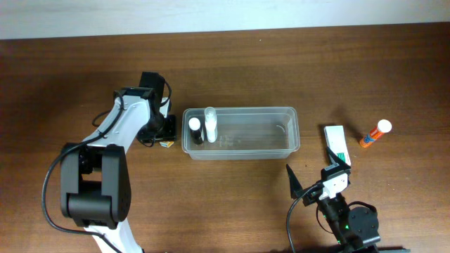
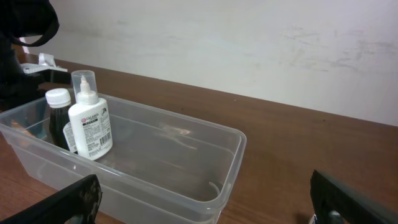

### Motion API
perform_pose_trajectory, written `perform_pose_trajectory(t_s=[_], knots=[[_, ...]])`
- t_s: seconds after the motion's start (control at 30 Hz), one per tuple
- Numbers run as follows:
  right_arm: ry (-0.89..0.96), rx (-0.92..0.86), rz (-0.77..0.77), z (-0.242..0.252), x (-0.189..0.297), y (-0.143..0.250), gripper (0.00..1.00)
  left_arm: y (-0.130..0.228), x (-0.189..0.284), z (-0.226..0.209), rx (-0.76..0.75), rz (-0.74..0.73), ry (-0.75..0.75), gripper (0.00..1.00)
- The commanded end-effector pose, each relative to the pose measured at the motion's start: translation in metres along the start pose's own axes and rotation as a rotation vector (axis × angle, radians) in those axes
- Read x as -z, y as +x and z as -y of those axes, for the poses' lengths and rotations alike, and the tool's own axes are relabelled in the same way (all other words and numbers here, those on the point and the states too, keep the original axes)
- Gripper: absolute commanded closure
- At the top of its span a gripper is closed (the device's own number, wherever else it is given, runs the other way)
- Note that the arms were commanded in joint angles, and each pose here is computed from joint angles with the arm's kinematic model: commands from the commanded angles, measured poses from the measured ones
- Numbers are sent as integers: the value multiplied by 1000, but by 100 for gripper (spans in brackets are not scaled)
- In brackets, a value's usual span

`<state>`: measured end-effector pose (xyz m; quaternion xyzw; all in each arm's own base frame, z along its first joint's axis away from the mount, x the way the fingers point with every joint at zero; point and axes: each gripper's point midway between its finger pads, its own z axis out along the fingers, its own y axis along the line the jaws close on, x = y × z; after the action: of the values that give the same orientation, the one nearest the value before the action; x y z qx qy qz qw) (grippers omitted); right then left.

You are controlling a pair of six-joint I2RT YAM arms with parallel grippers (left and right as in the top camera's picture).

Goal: Pack container
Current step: 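Lower the left gripper onto the gold-capped jar and grasp it, then carry the gold-capped jar over the container with the left gripper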

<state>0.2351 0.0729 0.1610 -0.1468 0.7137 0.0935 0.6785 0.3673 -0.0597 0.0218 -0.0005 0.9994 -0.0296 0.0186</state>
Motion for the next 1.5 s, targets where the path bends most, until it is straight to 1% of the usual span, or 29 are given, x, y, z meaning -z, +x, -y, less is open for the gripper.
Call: perform_pose_trajectory(t_s=[0.0, 0.13, 0.27, 0.33, 0.43, 0.53, 0.67, 0.73, 0.9, 0.93, 1.03, 1.1, 1.27, 1.3, 1.47], knots=[[12, -13, -6, 2, 0, 3, 2, 3, -5, 2, 2, -16, 9, 54], [12, -12, -6, 2, 0, 3, 1, 3, -5, 2, 2, -16, 8, 58], [12, -12, -6, 2, 0, 3, 2, 5, -4, 1, 1, -20, 8, 65], [12, -12, -6, 2, 0, 3, 2, 4, -1, 2, 1, -13, 8, 67], [12, -12, -6, 2, 0, 3, 2, 1, 10, 2, 0, 15, 12, 67], [12, -12, -6, 2, 0, 3, 2, -1, 33, 0, -2, 69, -3, 67], [12, -12, -6, 2, 0, 3, 2, 1, 78, -1, -5, 165, -11, 66], [12, -13, -6, 2, 0, 3, 2, 8, 103, -1, -6, 209, -3, 66], [12, -13, -6, 2, 0, 3, 2, 28, 148, 4, -2, 283, 36, 66], [12, -12, -6, 2, 0, 3, 2, 36, 160, 8, -5, 298, 66, 66], [12, -12, -6, 2, 0, 3, 2, 50, 175, 19, 2, 316, 101, 66], [12, -12, -6, 2, 0, 3, 2, 56, 182, 30, -26, 330, 112, 66], [12, -12, -6, 2, 0, 3, 2, 68, 186, 67, -92, 335, 147, 66], [12, -13, -6, 2, 0, 3, 2, 71, 185, 82, -117, 340, 155, 66], [12, -12, -6, 2, 0, 3, 2, 72, 189, 114, -151, 392, 163, 66]])
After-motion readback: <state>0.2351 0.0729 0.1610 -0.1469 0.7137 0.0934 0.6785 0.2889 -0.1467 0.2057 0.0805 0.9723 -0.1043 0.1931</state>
